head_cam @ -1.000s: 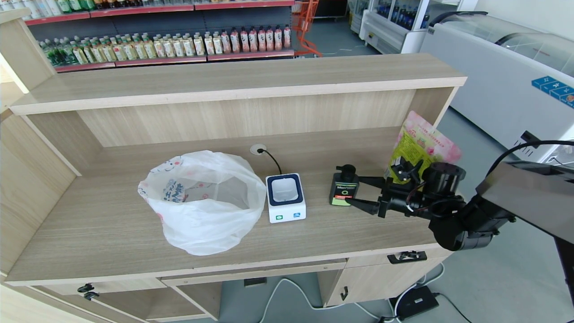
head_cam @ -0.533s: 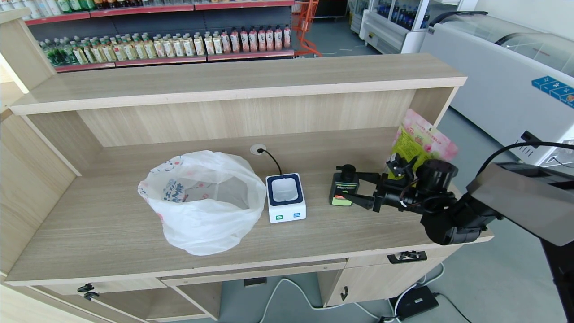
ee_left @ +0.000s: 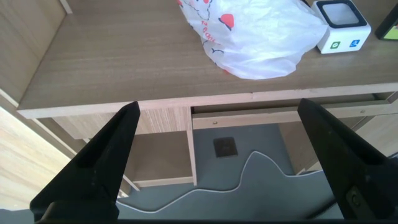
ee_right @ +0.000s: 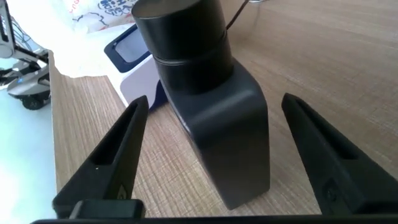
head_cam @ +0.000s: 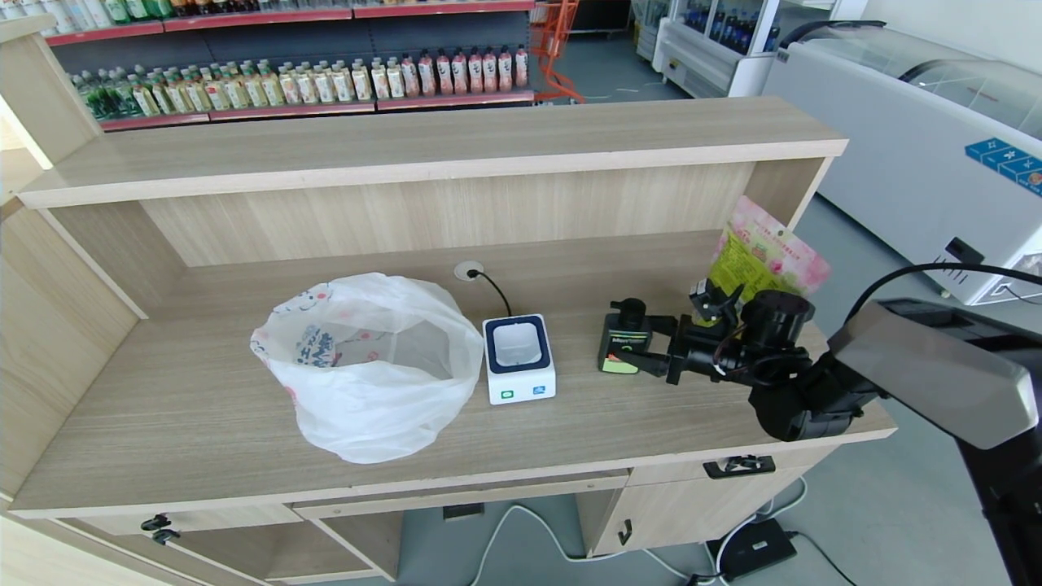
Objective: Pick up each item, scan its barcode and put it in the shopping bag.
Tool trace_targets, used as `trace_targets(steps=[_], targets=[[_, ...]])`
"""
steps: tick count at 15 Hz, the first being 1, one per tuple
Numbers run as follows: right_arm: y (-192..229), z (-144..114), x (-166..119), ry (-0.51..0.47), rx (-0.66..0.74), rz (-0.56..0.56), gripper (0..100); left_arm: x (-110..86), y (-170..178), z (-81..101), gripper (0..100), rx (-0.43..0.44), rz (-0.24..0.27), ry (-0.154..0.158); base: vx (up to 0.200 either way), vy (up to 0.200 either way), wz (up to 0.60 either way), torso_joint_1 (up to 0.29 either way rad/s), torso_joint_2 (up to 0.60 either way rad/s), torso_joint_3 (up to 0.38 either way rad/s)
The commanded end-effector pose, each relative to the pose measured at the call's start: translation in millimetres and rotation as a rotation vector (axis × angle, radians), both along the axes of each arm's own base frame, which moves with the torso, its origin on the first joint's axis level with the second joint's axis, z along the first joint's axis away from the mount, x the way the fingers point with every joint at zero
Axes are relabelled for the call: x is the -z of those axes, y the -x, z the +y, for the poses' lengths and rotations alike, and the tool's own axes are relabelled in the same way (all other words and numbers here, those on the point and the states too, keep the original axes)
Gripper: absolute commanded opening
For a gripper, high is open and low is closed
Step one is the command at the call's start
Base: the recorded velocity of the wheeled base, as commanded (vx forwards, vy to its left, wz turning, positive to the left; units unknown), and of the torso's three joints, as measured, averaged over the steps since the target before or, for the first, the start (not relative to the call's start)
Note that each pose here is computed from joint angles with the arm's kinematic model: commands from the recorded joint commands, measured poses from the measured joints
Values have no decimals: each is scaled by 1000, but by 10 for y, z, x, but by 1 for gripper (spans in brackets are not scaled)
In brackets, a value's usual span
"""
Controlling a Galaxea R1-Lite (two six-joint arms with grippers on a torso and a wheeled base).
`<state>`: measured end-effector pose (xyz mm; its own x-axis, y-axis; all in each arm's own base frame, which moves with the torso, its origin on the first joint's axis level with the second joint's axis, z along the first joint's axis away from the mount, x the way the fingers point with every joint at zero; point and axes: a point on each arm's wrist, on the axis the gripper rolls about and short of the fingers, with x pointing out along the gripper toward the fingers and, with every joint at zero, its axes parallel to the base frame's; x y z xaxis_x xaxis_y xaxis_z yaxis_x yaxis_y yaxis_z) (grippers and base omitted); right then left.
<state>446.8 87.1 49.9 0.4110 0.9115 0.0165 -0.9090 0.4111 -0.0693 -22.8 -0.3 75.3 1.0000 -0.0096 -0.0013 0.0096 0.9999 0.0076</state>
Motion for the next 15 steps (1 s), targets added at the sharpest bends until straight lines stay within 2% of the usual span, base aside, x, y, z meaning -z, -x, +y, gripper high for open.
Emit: trace_targets(steps=[1,5,7,9,13,14,15], targets=[[-14,6,8,-1,-5,-3,0,0,0,0,100,0,0,0,0,0,0,0,0,0],[-42,20,3,-8,-28,-1,0,0,0,0,100,0,0,0,0,0,0,0,0,0],[-88,28,-53,-9,-28,-54,0,0,0,0,100,0,0,0,0,0,0,0,0,0],[-90,21,-208,3,-26,-163,0,0,0,0,100,0,0,0,0,0,0,0,0,0],[89,-48,-759,66,0,-433,0,0,0,0,100,0,0,0,0,0,0,0,0,0],[143,-83,-845,75,7,-464,0,0,0,0,100,0,0,0,0,0,0,0,0,0],[319,-185,-1173,92,35,-566,0,0,0,0,100,0,0,0,0,0,0,0,0,0]])
